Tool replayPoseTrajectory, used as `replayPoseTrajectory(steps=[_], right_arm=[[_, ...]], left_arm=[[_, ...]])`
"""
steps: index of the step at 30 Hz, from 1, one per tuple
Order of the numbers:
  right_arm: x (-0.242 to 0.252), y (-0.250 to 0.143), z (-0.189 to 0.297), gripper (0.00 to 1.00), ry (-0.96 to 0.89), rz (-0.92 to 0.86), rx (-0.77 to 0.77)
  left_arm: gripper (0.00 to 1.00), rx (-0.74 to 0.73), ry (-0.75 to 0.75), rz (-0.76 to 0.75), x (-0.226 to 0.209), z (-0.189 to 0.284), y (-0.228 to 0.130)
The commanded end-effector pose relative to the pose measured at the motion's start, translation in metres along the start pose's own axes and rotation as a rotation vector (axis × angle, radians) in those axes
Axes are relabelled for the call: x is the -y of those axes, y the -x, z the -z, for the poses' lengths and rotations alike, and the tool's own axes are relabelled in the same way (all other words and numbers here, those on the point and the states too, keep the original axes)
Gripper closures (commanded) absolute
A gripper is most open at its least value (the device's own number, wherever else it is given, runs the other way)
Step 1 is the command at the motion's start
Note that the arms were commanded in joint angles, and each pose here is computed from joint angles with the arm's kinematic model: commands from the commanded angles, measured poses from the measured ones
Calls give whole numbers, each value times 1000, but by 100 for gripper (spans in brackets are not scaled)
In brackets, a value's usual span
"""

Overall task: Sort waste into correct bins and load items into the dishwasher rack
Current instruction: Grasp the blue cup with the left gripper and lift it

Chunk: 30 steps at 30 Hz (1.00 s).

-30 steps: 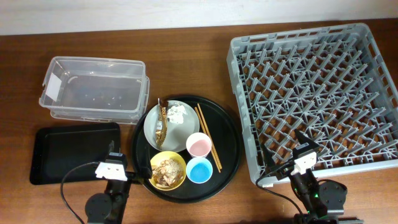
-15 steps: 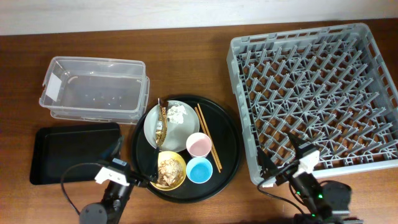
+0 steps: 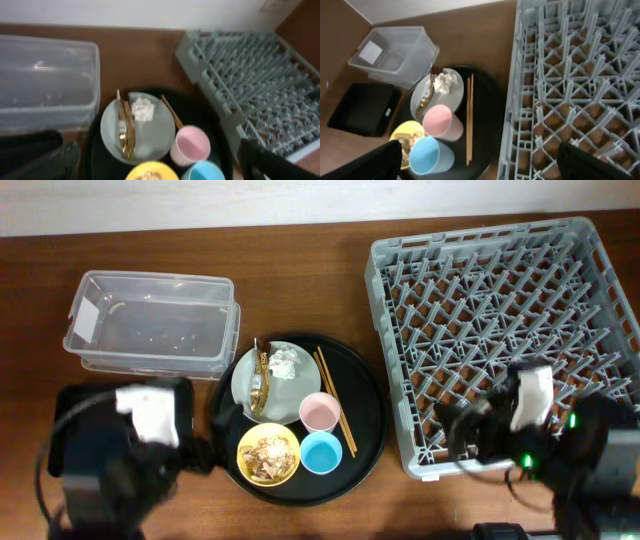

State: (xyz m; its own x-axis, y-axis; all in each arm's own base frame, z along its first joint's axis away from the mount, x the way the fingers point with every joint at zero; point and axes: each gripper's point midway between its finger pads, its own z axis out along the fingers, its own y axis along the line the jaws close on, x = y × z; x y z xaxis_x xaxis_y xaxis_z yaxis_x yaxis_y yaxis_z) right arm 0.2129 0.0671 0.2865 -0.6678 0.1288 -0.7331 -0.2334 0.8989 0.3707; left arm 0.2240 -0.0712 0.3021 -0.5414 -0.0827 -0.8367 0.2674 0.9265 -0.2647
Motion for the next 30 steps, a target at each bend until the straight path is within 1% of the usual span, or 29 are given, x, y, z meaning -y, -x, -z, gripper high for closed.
replayPoseTrajectory(steps=[1,2,4,6,7,8,9,10,11,13,14,16,17,20,24,25,26,27,29,30], right_arm=[[2,9,-9,2,7,-66,-102],[0,6,-13,1,24,-84,-135],[-2,1,-21,1,64,-114,-191],[-1,-1,-26,1,68,-129,-216],[0,-2,-28,2,70,-133,-223],[-1,-2,-28,2,73,-135,-224],[-1,-2,-28,4,75,-135,-225],[-1,-2,-28,4,75,-135,-224],[-1,-2,-27,5,74,-134,-224],[-2,-4,-25,5,74,-135,-225],[-2,-4,-25,5,74,-136,-227],[-2,-7,-24,5,72,-143,-239],[-2,-8,-24,5,69,-145,-243],[-2,-10,-24,5,68,-148,-248],[-2,-10,-24,5,68,-148,-248],[-2,-10,-24,5,68,-148,-248],[-2,-10,-24,5,68,-148,-248],[-2,-10,-24,5,68,-148,-249],[-2,-10,-24,5,68,-148,-248],[-2,-10,-24,5,68,-148,-248]], left_arm=[[1,-113,-95,43,18,-6,10],[0,-140,-174,53,30,-10,9],[1,-203,-273,73,45,-20,2],[2,-297,-279,84,48,-32,-14],[5,-355,-268,81,49,-39,-26],[10,-434,-245,72,50,-48,-42],[11,-531,-193,74,49,-60,-64],[16,-590,-159,69,50,-68,-78],[17,-660,-107,59,51,-79,-97],[26,-746,3,33,50,-98,-127],[32,-789,41,13,51,-106,-142],[43,-878,84,-23,58,-119,-170],[45,-914,92,-45,61,-123,-181],[50,-979,136,-67,64,-133,-204],[62,-1009,208,-100,62,-139,-221],[68,-1008,211,-106,63,-141,-223],[71,-1006,209,-107,64,-143,-225],[77,-1003,214,-101,64,-144,-224],[91,-999,211,-98,65,-145,-224],[100,-1007,211,-96,65,-143,-225]])
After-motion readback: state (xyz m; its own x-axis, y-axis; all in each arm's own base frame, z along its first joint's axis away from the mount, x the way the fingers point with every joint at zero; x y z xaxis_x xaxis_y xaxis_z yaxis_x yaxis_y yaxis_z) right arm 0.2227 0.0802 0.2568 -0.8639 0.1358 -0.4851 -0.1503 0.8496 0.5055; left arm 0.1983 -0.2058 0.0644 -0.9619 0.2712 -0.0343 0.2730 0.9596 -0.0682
